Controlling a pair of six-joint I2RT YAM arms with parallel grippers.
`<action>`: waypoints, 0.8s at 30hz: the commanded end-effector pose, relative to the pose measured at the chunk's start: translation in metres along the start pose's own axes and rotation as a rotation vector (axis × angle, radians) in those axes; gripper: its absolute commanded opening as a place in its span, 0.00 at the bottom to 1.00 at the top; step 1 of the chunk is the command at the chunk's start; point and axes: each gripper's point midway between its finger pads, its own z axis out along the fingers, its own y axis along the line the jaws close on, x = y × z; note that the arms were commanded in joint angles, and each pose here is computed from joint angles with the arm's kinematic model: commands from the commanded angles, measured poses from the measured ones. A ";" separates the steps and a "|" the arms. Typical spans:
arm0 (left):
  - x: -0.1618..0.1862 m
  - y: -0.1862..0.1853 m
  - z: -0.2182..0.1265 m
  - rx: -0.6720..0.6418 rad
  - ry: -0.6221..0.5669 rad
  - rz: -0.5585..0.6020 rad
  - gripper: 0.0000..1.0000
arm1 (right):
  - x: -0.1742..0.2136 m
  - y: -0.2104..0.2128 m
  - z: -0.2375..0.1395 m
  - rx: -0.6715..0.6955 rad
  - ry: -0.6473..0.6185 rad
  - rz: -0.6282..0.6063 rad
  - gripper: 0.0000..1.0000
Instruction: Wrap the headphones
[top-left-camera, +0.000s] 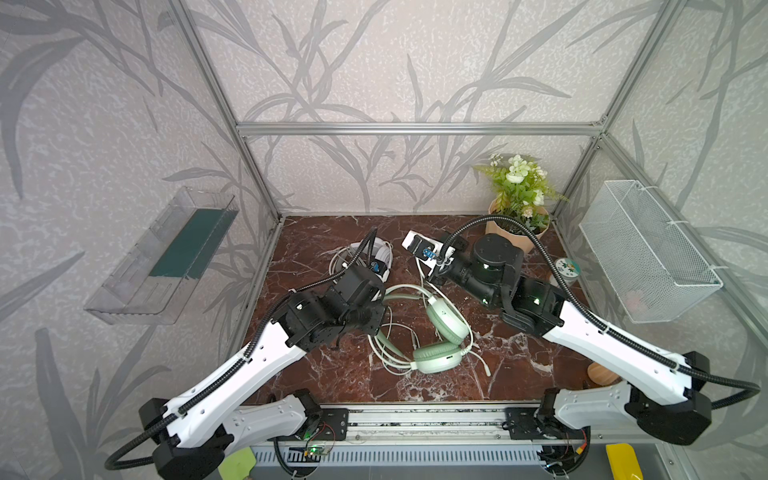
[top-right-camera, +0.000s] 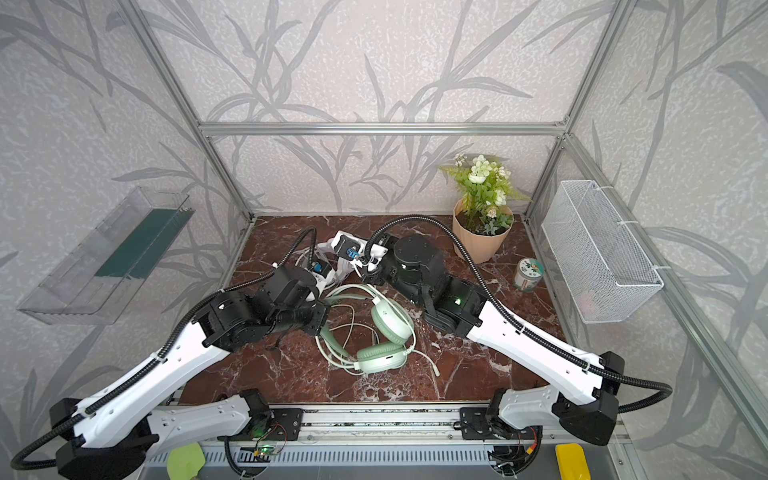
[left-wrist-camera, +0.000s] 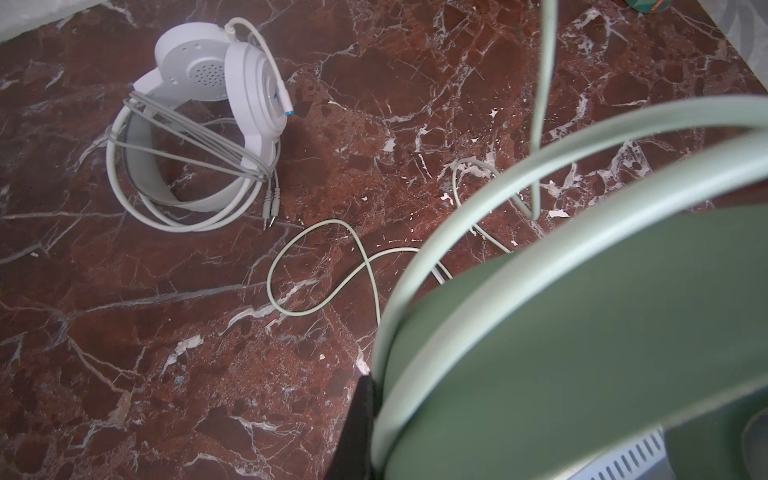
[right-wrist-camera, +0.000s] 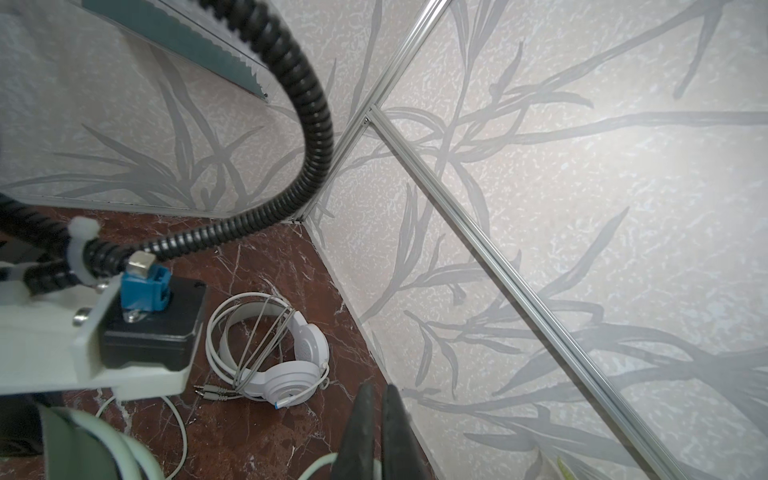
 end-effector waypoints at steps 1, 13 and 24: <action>-0.017 -0.014 -0.011 0.073 -0.065 -0.058 0.00 | -0.016 -0.015 -0.002 0.058 -0.045 0.042 0.00; -0.020 -0.060 -0.030 0.241 -0.105 0.067 0.00 | 0.017 -0.012 0.042 0.062 0.110 -0.005 0.14; -0.027 -0.061 -0.055 0.283 -0.160 0.039 0.00 | 0.042 -0.014 0.040 0.053 0.202 0.038 0.50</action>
